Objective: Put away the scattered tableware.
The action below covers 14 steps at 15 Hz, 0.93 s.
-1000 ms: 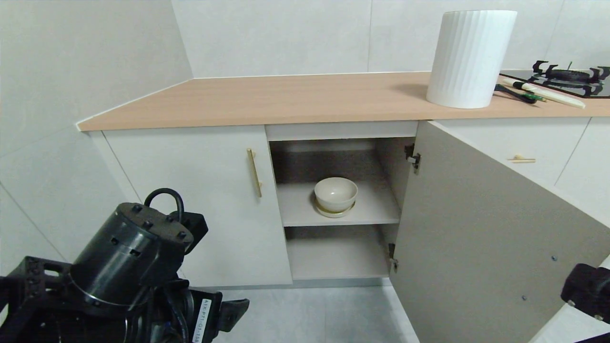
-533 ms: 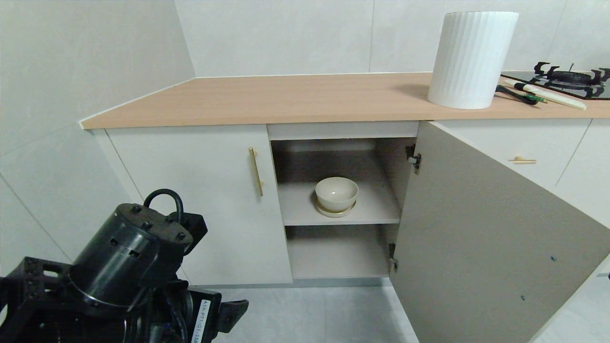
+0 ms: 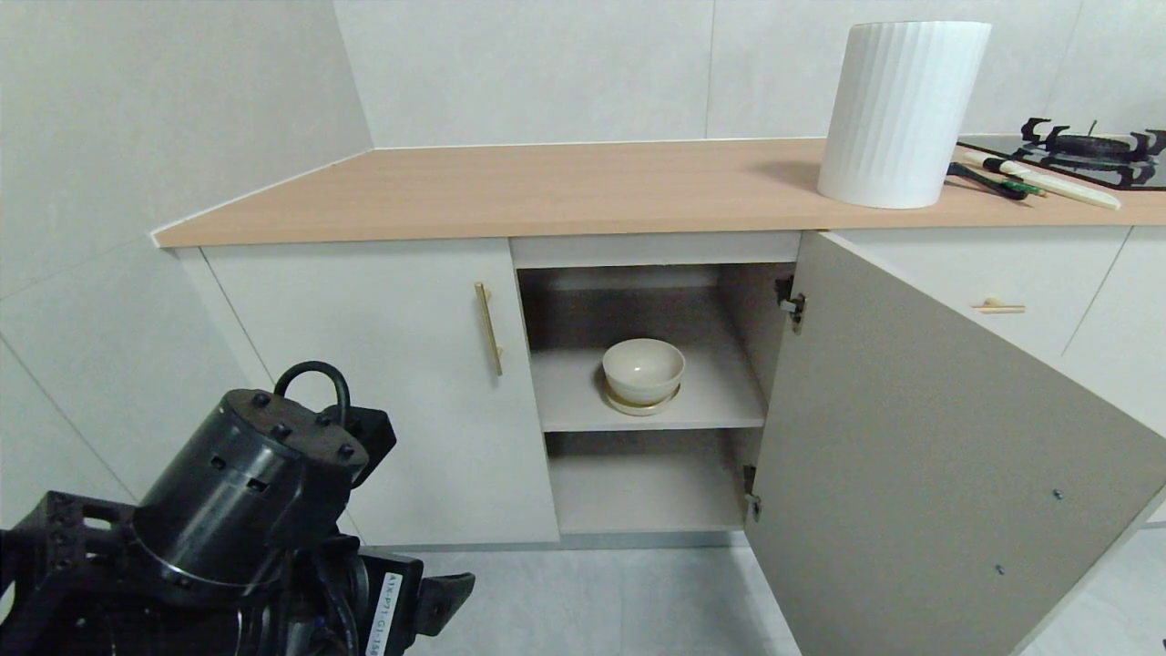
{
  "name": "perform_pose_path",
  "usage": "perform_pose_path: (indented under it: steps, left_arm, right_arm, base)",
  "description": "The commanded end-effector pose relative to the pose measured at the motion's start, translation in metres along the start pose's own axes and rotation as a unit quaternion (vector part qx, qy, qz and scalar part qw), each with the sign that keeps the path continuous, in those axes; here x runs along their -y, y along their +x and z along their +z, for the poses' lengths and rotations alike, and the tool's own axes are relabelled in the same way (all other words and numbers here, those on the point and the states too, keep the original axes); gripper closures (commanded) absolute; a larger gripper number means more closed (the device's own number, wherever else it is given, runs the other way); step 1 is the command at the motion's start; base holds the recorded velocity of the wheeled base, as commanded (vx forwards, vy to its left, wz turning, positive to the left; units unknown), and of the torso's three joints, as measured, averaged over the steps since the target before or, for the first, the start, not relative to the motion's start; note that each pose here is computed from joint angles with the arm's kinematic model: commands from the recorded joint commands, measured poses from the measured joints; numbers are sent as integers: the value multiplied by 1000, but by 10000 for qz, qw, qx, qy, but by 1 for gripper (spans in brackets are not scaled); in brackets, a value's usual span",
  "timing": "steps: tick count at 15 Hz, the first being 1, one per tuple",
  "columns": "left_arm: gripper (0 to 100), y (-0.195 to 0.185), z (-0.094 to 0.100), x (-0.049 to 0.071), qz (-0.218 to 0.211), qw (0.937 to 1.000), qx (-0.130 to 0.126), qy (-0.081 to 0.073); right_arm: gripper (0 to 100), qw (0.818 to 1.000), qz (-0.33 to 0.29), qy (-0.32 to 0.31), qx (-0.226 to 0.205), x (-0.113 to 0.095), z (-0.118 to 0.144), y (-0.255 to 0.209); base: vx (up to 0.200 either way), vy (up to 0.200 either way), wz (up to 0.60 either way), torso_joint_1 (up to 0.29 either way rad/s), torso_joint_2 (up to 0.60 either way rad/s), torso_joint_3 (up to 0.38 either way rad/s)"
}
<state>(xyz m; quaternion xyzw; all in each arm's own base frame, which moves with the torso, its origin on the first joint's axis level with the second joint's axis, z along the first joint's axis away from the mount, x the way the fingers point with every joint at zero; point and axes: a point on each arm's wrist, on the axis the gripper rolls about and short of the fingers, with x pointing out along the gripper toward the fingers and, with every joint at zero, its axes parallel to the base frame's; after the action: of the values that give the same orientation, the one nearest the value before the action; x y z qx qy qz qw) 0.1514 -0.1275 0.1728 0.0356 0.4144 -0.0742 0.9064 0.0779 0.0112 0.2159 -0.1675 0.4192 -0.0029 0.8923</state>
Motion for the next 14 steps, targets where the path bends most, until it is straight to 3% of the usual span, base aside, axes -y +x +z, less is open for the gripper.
perform_pose_path:
  steps: [1, 4, 7, 11, 14]
  left_arm:
    - [0, 1, -1, 0, 8, 10000, -14, 4]
    - [0, 0, -1, 0, 5, 10000, -8, 9]
    - [0, 0, -1, 0, 3, 10000, -14, 18]
    - [0, 1, -1, 0, 6, 10000, -21, 13]
    - [0, 1, -1, 0, 6, 10000, -21, 13]
  right_arm:
    - [0, 9994, -206, 249, 144, 7, -1, -8]
    - [0, 9988, -319, 369, -37, 9, 5, 1]
    - [0, 9928, -689, 853, -490, 23, 22, 36]
    - [0, 9875, -806, 1160, -693, 35, 35, 71]
    - [0, 9897, -496, 1287, -386, 38, 42, 77]
  base:
    - [0, 0, 0, 0, 0, 0]
    - [0, 0, 0, 0, 0, 0]
    - [0, 0, 0, 0, 0, 0]
    - [0, 0, 0, 0, 0, 0]
    - [0, 0, 0, 0, 0, 0]
